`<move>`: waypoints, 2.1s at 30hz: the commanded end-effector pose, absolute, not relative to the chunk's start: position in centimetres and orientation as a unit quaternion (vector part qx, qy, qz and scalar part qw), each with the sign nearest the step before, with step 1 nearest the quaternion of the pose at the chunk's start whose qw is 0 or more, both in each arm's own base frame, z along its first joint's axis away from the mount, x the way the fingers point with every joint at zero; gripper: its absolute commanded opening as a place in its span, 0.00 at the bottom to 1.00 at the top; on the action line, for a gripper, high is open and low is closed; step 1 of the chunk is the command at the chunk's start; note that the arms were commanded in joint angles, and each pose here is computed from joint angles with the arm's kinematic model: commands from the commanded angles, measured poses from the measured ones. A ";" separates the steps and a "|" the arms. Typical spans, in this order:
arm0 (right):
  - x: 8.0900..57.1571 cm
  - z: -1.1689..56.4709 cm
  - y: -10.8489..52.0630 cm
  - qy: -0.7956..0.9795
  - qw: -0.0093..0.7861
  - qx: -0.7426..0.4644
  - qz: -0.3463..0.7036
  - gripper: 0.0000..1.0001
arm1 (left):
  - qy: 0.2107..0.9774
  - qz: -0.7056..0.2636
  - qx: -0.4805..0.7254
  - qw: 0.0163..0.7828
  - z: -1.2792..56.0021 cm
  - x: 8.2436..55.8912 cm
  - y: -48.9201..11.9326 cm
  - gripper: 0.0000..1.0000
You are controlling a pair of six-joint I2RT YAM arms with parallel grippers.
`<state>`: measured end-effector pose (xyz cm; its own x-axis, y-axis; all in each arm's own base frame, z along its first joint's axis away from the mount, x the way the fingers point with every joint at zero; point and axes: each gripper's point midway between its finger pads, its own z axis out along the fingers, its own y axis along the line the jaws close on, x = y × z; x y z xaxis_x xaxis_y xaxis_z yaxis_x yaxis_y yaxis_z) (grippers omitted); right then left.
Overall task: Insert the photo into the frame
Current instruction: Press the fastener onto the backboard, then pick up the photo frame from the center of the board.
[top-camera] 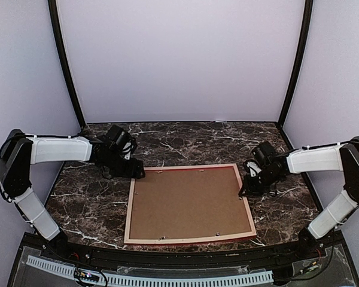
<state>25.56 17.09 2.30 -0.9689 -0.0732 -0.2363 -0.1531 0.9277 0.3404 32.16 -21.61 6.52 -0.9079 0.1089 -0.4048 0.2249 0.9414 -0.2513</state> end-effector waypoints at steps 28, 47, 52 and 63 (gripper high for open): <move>31.4 3.3 18.2 0.974 0.154 -0.069 0.154 0.00 | 0.917 -0.146 0.267 0.257 10.0 34.0 -30.0 0.82; 27.2 4.5 17.4 0.971 0.157 -0.048 0.173 0.60 | 0.897 -0.169 0.297 0.280 11.8 28.4 -32.1 0.82; 24.4 3.6 16.8 0.974 0.147 -0.040 0.166 0.58 | 0.895 -0.170 0.299 0.284 12.3 28.2 -32.0 0.82; 22.6 0.8 16.0 0.983 0.129 -0.045 0.126 0.31 | 0.880 -0.197 0.309 0.302 13.4 27.3 -32.6 0.82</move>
